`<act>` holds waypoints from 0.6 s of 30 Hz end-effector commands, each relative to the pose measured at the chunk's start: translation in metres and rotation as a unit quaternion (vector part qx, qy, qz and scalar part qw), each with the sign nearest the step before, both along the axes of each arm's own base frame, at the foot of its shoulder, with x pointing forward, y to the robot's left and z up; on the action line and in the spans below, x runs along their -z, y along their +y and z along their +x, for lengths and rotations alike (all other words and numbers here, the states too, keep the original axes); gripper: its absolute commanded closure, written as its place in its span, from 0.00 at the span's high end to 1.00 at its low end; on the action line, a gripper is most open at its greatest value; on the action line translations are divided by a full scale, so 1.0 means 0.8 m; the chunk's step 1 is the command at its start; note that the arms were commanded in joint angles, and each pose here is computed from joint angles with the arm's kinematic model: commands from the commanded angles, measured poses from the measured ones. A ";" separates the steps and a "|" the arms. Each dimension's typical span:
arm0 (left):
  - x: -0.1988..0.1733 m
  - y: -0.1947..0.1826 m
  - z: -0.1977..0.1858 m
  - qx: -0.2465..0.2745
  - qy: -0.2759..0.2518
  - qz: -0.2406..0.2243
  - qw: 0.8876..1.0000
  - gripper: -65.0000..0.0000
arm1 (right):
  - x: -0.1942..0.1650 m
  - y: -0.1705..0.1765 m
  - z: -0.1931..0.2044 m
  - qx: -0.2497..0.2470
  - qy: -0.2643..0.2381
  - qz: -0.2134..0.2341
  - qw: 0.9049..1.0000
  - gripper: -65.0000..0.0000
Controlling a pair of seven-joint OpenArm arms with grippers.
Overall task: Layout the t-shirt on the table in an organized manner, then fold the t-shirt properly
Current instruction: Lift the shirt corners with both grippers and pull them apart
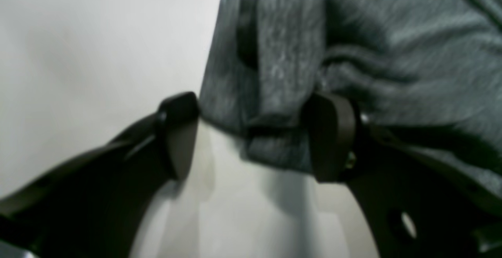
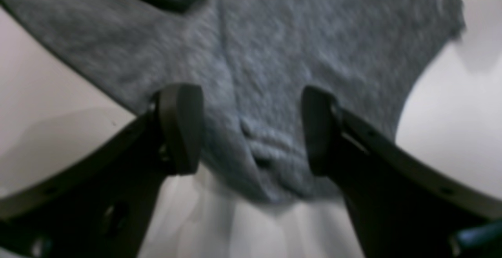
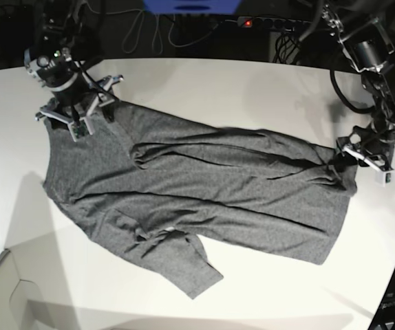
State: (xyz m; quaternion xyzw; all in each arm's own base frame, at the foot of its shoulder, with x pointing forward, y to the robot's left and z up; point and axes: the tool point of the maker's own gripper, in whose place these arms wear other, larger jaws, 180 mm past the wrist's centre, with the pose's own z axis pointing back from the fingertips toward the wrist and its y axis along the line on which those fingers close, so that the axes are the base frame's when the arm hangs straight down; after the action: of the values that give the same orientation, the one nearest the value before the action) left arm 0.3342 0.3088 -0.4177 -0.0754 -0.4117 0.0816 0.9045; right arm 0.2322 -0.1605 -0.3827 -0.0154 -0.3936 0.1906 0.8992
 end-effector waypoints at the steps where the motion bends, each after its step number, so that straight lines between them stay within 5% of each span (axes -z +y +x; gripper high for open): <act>1: -0.017 0.009 0.012 -0.001 -0.019 0.007 1.000 0.65 | -0.017 0.002 0.005 -0.005 -0.026 0.004 1.000 0.63; 10: 0.001 0.000 0.019 -0.012 -0.009 -0.038 0.999 0.57 | -0.011 0.006 -0.018 -0.010 -0.009 0.002 1.000 0.63; 13: 0.002 -0.002 0.022 -0.014 -0.010 -0.046 0.999 0.43 | 0.000 0.003 -0.021 -0.007 0.003 0.005 1.000 0.63; 18: -0.002 -0.002 0.028 -0.014 -0.014 -0.046 0.999 0.00 | 0.005 0.001 -0.014 -0.006 0.004 0.006 1.000 0.63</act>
State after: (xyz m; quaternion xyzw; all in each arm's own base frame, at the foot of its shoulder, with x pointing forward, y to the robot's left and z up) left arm 0.3508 0.3012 -0.4246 -0.1225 -0.4176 0.1209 0.8922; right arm 0.2103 -0.1591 -0.3987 -0.0051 -0.3653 0.1919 0.9109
